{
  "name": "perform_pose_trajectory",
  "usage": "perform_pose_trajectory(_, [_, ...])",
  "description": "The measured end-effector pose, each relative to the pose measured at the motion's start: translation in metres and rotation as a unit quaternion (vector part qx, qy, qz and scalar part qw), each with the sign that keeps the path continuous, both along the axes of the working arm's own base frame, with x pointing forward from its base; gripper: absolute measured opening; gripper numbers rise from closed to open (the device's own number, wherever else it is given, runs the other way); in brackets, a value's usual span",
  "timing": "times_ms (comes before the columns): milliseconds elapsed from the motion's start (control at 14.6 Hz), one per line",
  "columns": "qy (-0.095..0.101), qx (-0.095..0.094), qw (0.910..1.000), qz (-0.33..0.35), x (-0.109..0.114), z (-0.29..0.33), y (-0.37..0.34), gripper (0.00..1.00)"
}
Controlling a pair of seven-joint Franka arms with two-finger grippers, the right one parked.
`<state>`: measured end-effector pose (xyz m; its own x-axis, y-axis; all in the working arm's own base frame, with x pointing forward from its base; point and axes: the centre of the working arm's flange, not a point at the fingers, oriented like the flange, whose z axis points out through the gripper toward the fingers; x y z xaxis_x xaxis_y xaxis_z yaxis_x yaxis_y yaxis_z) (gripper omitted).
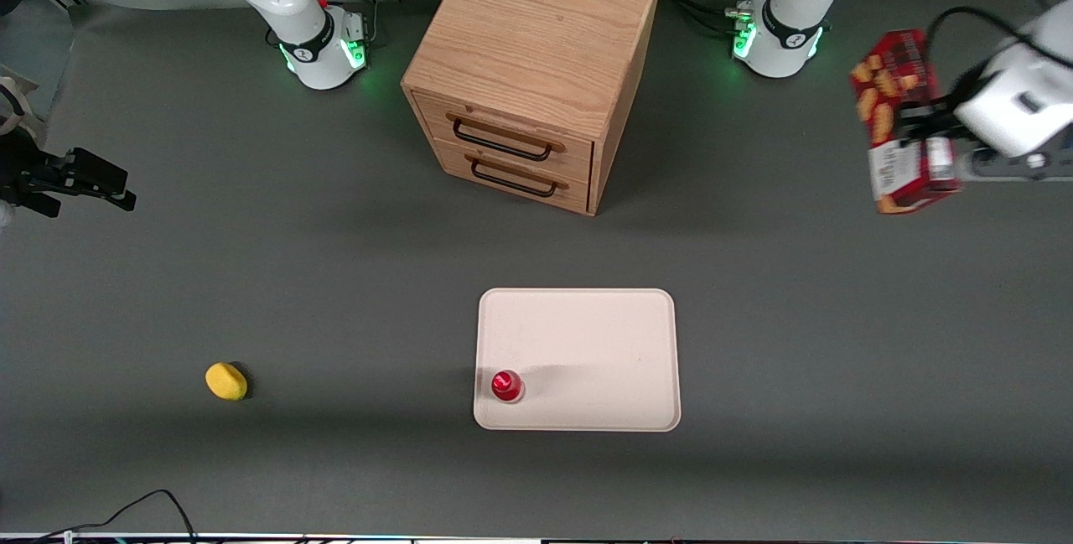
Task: Place red cookie box on tray
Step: 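Lift the box and carry it with the left gripper over the tray, then lower the held box onto the tray beside the red object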
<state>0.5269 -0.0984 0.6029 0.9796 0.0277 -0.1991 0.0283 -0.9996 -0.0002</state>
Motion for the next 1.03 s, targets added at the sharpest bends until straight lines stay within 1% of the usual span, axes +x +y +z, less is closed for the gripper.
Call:
perform_pose_trajectory(137, [0.007,-0.006,0.9994,0.035,0.014,-0.015,-0.074,0.26])
perform_pose_trajectory(206, [0.005,-0.009,0.9985,0.053,0.025,-0.026,-0.108,0.26])
perform_pose_trajectory(275, [-0.003,-0.016,0.9972,0.073,0.039,-0.039,-0.139,0.26])
perform_pose_trajectory(481, [-0.029,-0.056,0.9886,0.137,0.081,-0.098,-0.214,0.26])
perform_pose_trajectory(550, [-0.038,-0.065,0.9856,0.151,0.092,-0.122,-0.231,0.26])
perform_pose_trajectory(618, [-0.046,-0.068,0.9837,0.16,0.1,-0.146,-0.244,0.26])
perform_pose_trajectory(824, [-0.068,-0.064,0.9813,0.168,0.122,-0.208,-0.255,0.26])
perform_pose_trajectory(893, [-0.079,-0.061,0.9808,0.168,0.128,-0.224,-0.254,0.26])
perform_pose_trajectory(1031, [-0.113,-0.049,0.98,0.157,0.138,-0.261,-0.252,0.26])
